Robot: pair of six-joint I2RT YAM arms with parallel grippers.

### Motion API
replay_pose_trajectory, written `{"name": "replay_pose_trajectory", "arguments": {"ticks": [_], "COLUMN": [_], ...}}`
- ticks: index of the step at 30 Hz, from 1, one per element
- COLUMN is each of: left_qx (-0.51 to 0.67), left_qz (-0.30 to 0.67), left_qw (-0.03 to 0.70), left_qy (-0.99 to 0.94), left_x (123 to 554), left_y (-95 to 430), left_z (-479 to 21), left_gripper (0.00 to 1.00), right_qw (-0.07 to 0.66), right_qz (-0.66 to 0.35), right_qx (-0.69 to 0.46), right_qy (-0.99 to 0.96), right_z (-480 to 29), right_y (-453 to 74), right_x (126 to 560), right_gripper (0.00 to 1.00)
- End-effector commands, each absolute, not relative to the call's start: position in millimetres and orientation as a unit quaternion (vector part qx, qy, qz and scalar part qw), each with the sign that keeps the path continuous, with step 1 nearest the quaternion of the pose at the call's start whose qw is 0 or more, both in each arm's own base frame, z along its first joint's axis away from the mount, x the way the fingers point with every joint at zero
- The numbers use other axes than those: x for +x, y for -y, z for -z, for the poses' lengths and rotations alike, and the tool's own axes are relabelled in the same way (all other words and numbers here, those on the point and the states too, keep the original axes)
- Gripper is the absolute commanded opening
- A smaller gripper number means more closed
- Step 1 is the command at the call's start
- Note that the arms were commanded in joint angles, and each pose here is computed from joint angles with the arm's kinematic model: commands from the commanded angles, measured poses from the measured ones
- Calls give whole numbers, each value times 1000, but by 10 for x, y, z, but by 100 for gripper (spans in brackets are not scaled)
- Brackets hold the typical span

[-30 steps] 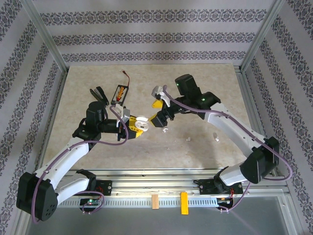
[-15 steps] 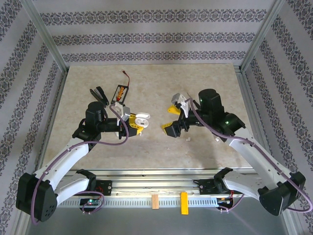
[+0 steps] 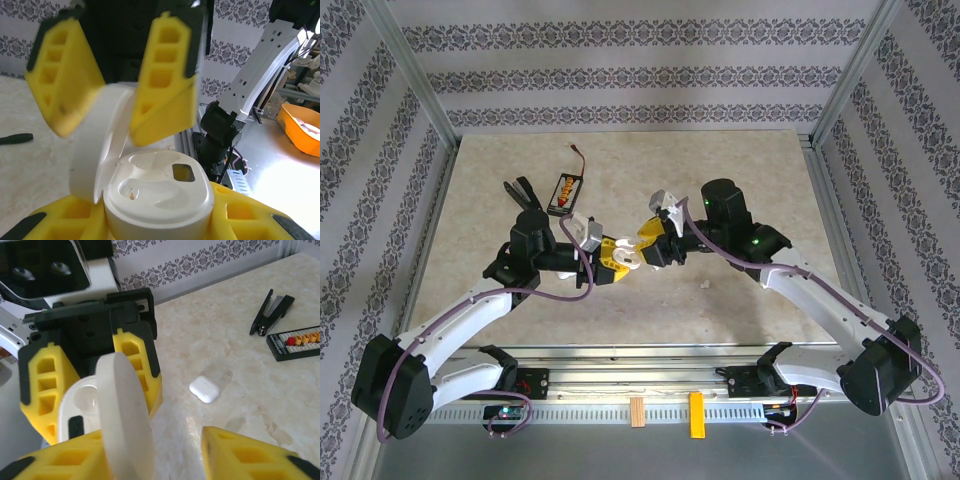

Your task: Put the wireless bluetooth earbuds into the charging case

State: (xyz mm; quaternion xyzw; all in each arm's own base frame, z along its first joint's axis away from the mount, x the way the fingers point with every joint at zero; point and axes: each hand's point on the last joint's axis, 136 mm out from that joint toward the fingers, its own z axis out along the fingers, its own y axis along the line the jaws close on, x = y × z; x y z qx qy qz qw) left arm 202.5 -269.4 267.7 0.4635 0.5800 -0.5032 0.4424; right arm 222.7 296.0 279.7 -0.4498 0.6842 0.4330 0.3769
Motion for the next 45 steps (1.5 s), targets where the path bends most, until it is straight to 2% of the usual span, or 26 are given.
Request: {"name": "replay_pose_trajectory", "arguments": {"ticks": [1, 4, 8, 17, 24, 27, 32, 42, 45], "left_qx": [481, 482, 481, 476, 466, 462, 459, 456, 453], "left_qz": [511, 513, 512, 507, 497, 490, 488, 487, 489], "left_qw": [463, 460, 460, 463, 473, 477, 473, 476, 477], "left_qy": [-542, -542, -544, -550, -559, -565, -572, -573, -573], "left_x": [1961, 1964, 1989, 2024, 2082, 2116, 2151, 2165, 2170], "left_y": [2744, 2758, 2774, 2774, 2765, 2763, 2772, 2772, 2771], "left_z": [-2931, -2923, -2897, -2845, -2843, -2827, -2789, -2783, -2794], "left_gripper": [16, 16, 16, 20, 30, 44, 52, 59, 52], "right_qw": [390, 387, 390, 397, 399, 403, 408, 419, 417], "right_qz": [-441, -443, -443, -438, -436, -432, -429, -423, -424], "right_qx": [-476, -479, -483, -487, -487, -485, -481, -470, -471], "right_qy": [-653, -651, -647, -643, -643, -645, -646, -651, -652], "right_z": [-2933, -2920, -2946, -2984, -2993, -2998, -3000, -3001, -2989], "right_y": [-3031, -3034, -3032, -3035, -3045, -3040, -3043, -3033, -3036], "right_x": [2168, 2141, 2101, 2087, 2107, 2125, 2154, 2217, 2213], "right_gripper": [35, 23, 12, 1, 0, 0, 0, 0, 0]}}
